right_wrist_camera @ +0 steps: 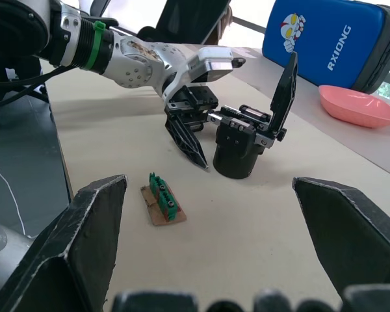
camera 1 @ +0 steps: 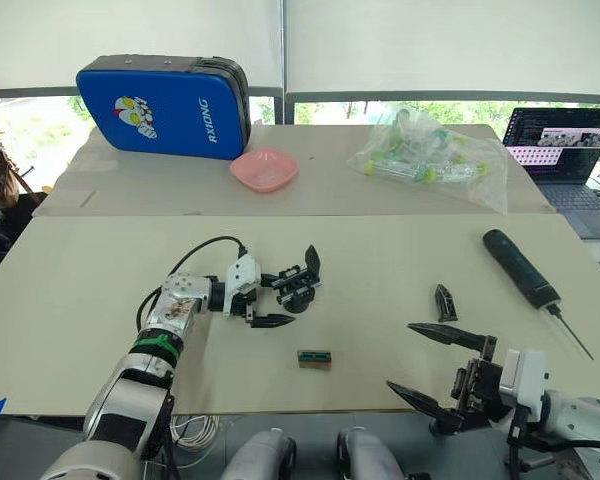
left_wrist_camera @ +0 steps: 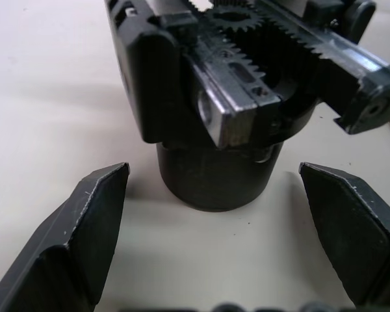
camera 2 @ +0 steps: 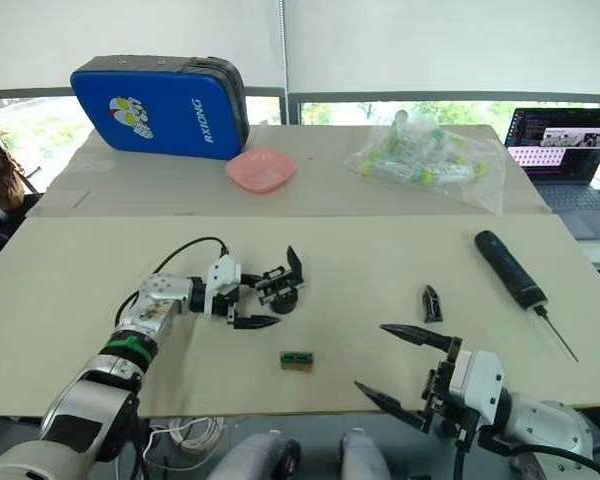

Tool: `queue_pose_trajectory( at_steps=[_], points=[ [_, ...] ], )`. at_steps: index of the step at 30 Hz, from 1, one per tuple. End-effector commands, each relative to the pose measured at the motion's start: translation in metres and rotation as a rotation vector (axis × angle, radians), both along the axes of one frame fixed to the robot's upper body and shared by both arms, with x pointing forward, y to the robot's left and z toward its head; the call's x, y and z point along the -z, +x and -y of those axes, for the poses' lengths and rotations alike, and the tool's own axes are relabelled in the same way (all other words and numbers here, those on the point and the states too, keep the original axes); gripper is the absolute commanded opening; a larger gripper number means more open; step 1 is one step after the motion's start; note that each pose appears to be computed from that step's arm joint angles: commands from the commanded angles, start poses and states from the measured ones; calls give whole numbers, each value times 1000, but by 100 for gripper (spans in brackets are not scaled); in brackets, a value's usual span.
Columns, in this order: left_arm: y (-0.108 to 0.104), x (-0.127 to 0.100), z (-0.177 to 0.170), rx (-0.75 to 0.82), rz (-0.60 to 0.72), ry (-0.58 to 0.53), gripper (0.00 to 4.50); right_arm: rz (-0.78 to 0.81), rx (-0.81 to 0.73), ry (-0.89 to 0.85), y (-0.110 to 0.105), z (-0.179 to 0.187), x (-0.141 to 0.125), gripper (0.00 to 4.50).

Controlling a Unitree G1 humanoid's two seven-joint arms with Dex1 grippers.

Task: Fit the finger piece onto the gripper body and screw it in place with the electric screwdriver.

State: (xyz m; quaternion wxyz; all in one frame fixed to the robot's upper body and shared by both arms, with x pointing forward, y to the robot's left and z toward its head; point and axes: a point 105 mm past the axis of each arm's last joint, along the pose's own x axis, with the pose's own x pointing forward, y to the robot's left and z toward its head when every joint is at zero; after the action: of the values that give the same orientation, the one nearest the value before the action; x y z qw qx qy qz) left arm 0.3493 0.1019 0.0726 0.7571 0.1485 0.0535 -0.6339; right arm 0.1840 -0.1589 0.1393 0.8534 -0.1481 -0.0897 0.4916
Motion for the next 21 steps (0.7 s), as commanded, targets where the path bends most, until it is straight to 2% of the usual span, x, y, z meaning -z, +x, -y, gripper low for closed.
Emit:
queue_pose_trajectory(
  at_steps=[1,4,10,13,15,16,21],
  points=[
    [2,-4,12,21,19,-40,442,53,-6,2,-3,-4,-13,450],
    [0,-3,18,34,-3,-70,442,48,-3,-2,-5,-3,-13,450],
    [-2,2,22,35,7,-57,442,43,-1,-15,-7,-1,-13,450],
    [-1,3,18,22,13,-49,363,41,-1,-18,-7,-1,-12,450],
    [-1,3,13,14,14,-49,253,40,-3,-20,-7,-1,-12,450],
    [-2,3,10,11,15,-53,233,40,-4,-21,-7,0,-12,450],
    [-1,-13,7,-68,40,-157,234,37,-6,-26,-7,1,-11,450]
  ],
)
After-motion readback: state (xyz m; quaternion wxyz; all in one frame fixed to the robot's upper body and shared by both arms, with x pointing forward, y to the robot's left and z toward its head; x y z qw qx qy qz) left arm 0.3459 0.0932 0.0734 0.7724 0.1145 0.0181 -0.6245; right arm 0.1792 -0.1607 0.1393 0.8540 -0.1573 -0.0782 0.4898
